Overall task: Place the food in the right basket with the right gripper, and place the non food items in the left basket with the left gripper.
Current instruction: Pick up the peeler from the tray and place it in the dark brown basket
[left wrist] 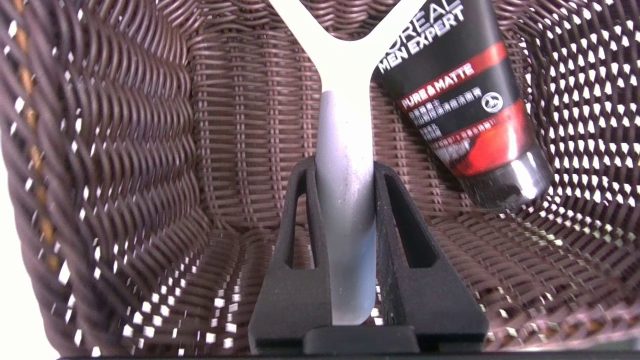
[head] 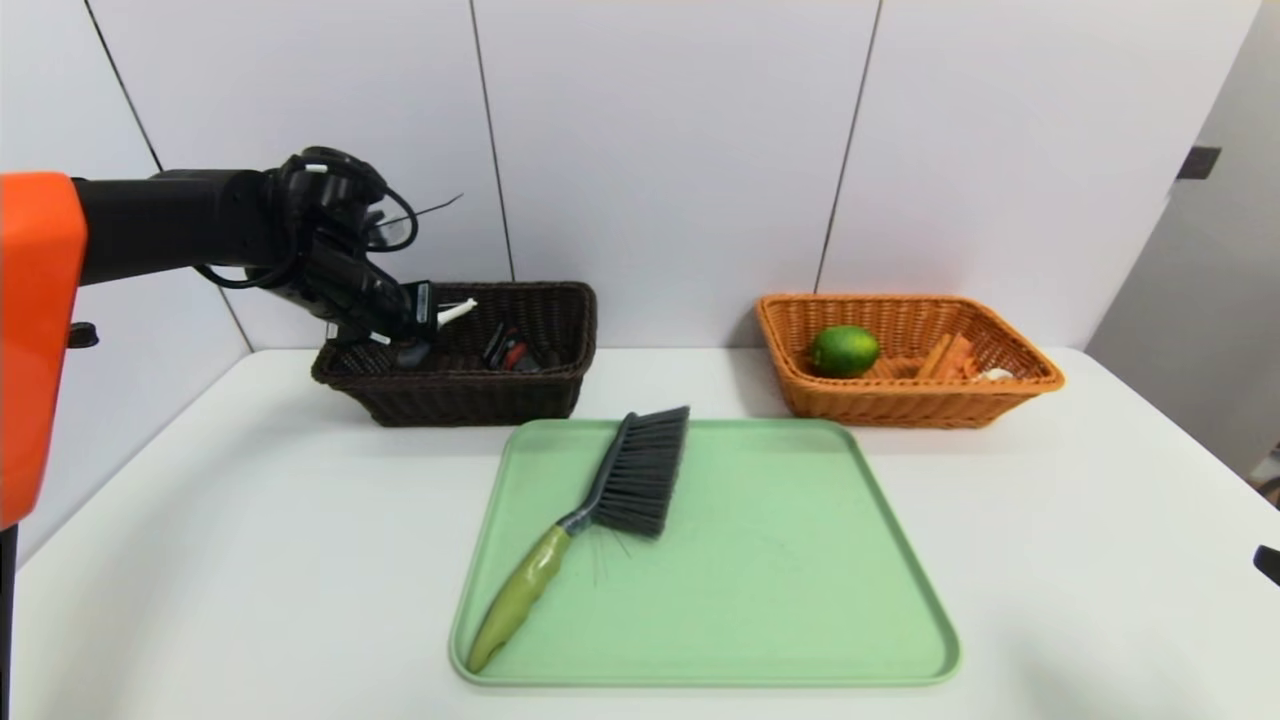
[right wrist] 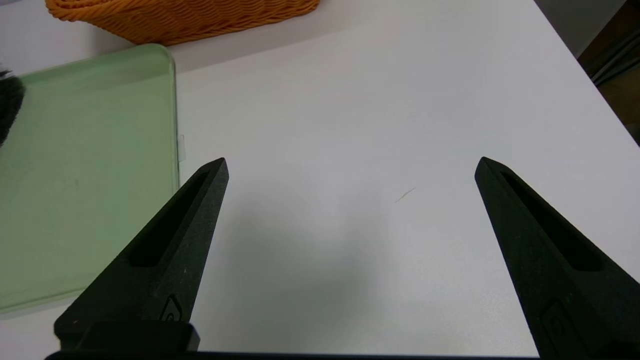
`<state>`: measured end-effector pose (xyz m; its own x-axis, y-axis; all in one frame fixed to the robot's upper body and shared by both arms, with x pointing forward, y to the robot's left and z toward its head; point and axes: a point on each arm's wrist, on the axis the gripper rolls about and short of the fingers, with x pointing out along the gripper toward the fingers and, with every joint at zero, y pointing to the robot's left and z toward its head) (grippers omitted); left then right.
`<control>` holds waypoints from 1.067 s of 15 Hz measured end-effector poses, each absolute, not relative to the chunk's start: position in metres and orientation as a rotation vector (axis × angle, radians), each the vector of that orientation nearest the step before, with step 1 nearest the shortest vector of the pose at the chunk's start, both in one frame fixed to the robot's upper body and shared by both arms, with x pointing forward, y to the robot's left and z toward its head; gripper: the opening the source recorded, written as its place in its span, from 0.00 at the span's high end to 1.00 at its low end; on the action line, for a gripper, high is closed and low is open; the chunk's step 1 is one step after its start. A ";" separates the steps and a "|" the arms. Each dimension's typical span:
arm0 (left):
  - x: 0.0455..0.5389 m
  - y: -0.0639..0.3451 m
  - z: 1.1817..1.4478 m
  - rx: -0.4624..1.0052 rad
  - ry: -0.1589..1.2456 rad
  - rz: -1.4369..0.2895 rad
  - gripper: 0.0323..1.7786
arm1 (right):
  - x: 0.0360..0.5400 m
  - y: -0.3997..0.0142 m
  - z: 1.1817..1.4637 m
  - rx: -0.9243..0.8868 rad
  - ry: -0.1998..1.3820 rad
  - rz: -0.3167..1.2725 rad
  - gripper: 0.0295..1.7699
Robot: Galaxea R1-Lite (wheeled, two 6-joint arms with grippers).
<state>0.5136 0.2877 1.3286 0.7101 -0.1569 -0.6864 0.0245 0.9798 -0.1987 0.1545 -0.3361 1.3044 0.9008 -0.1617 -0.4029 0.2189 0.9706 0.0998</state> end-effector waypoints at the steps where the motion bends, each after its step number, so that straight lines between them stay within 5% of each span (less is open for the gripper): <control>1: 0.516 0.288 1.326 -0.180 0.776 -0.100 0.85 | 0.155 -0.336 1.304 0.145 0.404 -0.198 0.04; 11: 0.523 0.289 1.313 -0.178 0.804 -0.093 0.83 | 0.155 -0.336 1.301 0.142 0.416 -0.197 0.04; 16: 0.524 0.289 1.315 -0.179 0.778 -0.083 0.45 | 0.153 -0.336 1.301 0.142 0.410 -0.198 0.04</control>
